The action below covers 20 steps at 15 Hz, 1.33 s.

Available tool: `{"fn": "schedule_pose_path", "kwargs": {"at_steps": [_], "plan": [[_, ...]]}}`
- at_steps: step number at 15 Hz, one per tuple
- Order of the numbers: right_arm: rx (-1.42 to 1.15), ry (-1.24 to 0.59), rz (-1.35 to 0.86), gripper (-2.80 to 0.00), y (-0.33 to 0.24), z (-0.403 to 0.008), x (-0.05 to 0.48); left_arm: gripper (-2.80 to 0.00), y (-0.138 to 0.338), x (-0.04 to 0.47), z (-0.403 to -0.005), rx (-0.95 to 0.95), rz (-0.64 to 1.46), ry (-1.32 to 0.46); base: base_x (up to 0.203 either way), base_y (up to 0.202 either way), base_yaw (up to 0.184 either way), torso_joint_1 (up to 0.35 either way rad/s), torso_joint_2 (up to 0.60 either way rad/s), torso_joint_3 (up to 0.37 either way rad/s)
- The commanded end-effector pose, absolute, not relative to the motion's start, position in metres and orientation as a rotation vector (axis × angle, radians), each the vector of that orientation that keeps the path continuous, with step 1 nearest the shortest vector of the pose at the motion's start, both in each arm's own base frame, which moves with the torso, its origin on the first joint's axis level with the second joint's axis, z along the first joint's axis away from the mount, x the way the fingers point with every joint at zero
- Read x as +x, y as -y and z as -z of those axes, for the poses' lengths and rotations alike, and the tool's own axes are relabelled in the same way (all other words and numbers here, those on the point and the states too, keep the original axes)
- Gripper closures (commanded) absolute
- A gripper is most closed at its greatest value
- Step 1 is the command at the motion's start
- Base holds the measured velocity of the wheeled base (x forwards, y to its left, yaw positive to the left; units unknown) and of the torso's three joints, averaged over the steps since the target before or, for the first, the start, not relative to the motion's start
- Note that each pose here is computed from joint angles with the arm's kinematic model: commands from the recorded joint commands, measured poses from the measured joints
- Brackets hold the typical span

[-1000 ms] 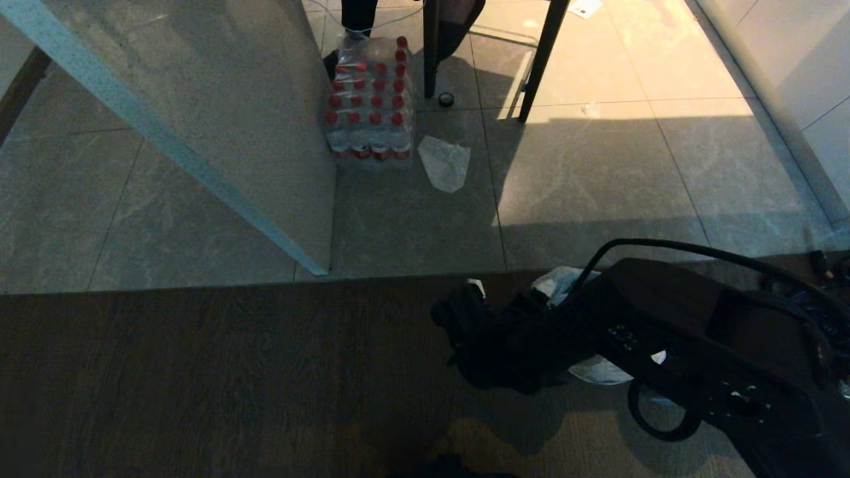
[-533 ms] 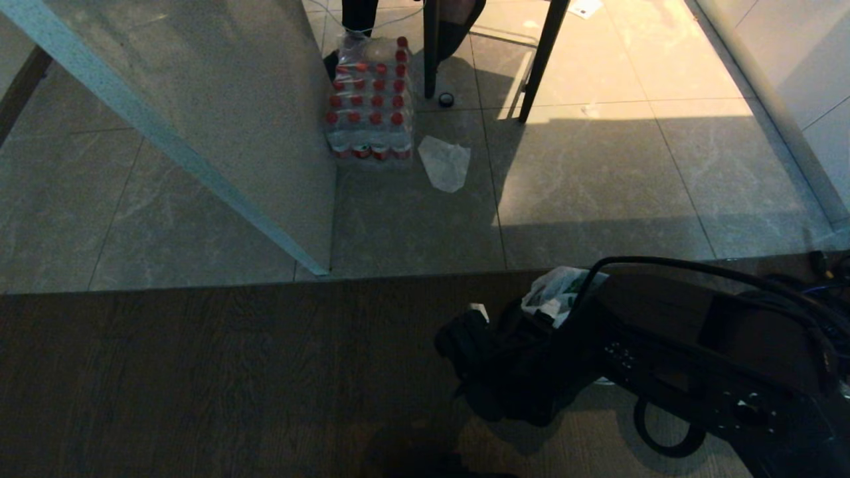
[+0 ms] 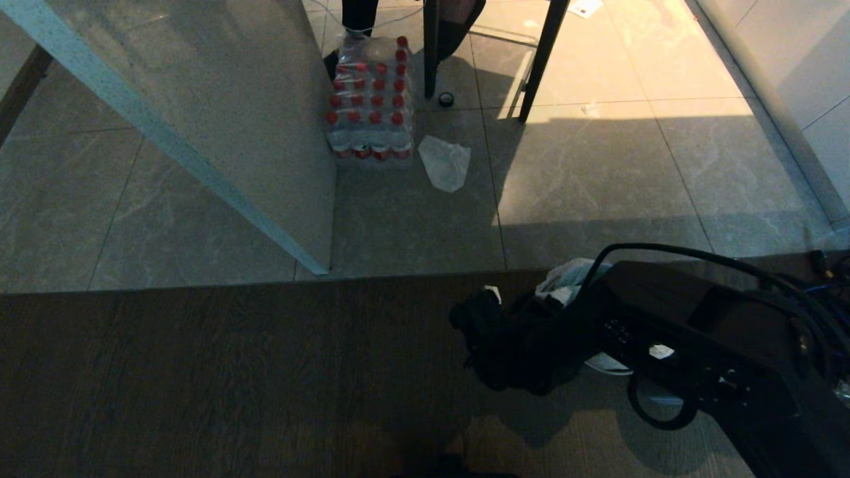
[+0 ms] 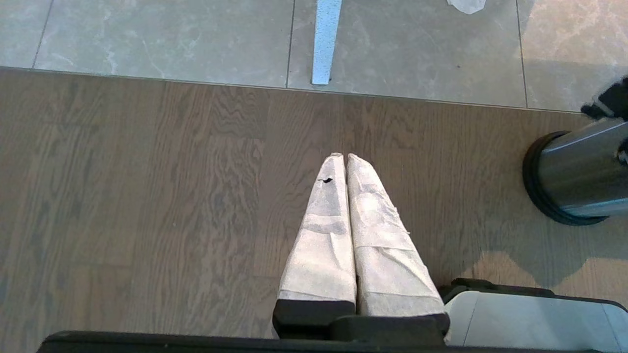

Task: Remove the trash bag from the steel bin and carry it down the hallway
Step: Pick up the trash bag

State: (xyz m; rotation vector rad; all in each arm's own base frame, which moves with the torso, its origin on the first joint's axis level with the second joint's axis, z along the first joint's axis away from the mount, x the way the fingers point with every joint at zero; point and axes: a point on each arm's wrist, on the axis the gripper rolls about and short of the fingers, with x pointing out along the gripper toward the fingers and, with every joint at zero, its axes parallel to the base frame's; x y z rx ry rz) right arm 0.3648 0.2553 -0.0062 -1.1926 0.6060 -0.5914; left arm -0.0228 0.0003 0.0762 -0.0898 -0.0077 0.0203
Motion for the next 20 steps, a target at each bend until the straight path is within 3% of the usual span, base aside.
{"fn": "schedule_pose_path", "kwargs": {"at_steps": [1,8,20], "plan": [[-1.161,-0.598,0.623,-2.8,-0.256,0.002,0.38,0.0,0.0,-0.023,-0.076,-0.092,-0.021,0.009,0.0,0.0,0.0,0.0,0.0,0.0],[-1.13,-0.58,0.634,-2.8,-0.268,-0.005,0.398,0.0,0.0,-0.023,-0.076,-0.091,-0.021,0.009,0.0,0.0,0.0,0.0,0.0,0.0],[-1.051,-0.599,0.735,-2.8,-0.239,-0.027,0.441,0.0,0.0,-0.023,-0.076,-0.091,-0.021,0.009,0.0,0.0,0.0,0.0,0.0,0.0]]}}
